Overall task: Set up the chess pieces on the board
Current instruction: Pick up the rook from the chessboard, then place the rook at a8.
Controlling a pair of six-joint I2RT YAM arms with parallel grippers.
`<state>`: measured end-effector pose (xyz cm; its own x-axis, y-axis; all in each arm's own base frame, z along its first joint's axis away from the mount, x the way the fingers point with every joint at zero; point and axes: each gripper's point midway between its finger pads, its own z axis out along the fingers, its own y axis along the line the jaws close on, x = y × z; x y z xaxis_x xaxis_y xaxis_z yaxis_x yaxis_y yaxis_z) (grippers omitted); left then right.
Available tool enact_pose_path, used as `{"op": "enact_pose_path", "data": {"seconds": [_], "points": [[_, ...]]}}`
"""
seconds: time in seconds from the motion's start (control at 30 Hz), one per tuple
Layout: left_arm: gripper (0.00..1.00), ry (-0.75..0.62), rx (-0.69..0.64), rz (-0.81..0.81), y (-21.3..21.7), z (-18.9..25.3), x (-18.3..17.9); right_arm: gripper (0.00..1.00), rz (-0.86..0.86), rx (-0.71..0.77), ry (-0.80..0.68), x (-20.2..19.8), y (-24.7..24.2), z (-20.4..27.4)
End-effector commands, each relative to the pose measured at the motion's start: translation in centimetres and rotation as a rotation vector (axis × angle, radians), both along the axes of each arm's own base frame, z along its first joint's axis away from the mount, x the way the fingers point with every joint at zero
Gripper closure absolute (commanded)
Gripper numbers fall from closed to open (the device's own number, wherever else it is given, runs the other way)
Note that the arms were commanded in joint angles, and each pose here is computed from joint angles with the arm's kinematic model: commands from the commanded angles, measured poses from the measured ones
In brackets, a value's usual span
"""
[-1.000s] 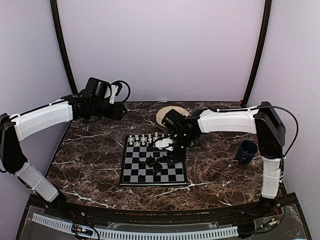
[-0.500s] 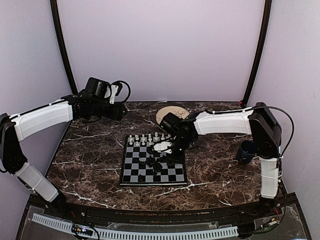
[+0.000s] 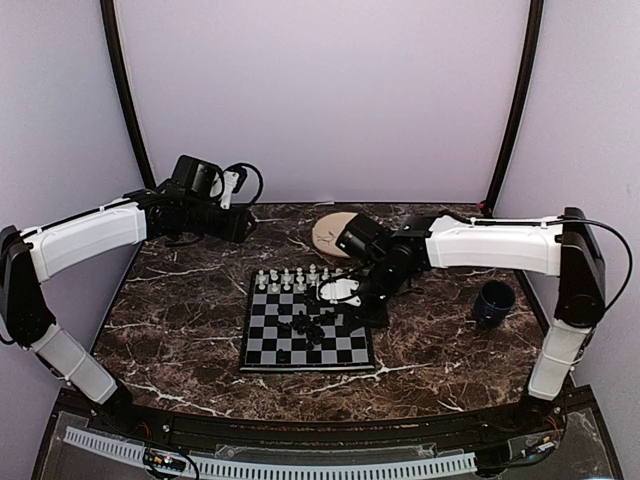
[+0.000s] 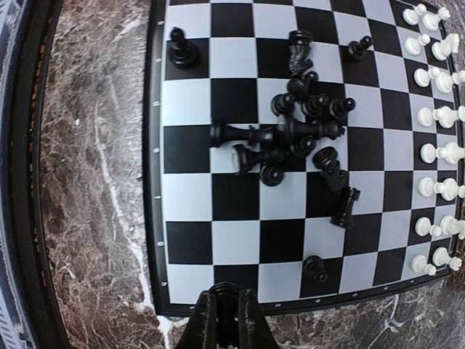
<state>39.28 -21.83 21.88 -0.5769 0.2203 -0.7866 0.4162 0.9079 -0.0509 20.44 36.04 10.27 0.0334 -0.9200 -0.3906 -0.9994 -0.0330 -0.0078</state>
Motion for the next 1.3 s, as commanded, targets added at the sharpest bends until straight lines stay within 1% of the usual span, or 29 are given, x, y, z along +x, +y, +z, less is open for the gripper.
{"op": "enact_pose_path", "data": {"seconds": [0.0, 0.23, 0.67, 1.17, 1.27], "points": [[0.43, 0.004, 0.024, -0.015, 0.2, 0.4, 0.0, 0.98, 0.065, -0.022, 0.008, -2.7, -1.3, -0.8], [0.43, 0.013, 0.039, -0.03, 0.2, 0.2, -0.2, 0.98, 0.096, -0.046, -0.012, -3.9, -2.0, -2.2], [0.43, 0.019, 0.044, -0.038, 0.1, -0.1, -0.2, 0.98, 0.059, -0.098, -0.02, -3.2, -1.8, -4.5], [0.44, 0.017, 0.047, -0.033, 0.2, -0.2, -0.1, 0.97, 0.046, -0.124, 0.008, -3.6, -2.3, -6.0], [0.44, 0.016, 0.049, -0.033, 0.2, -0.2, -0.1, 0.93, 0.042, -0.122, 0.014, -3.7, -2.3, -6.1]]}}
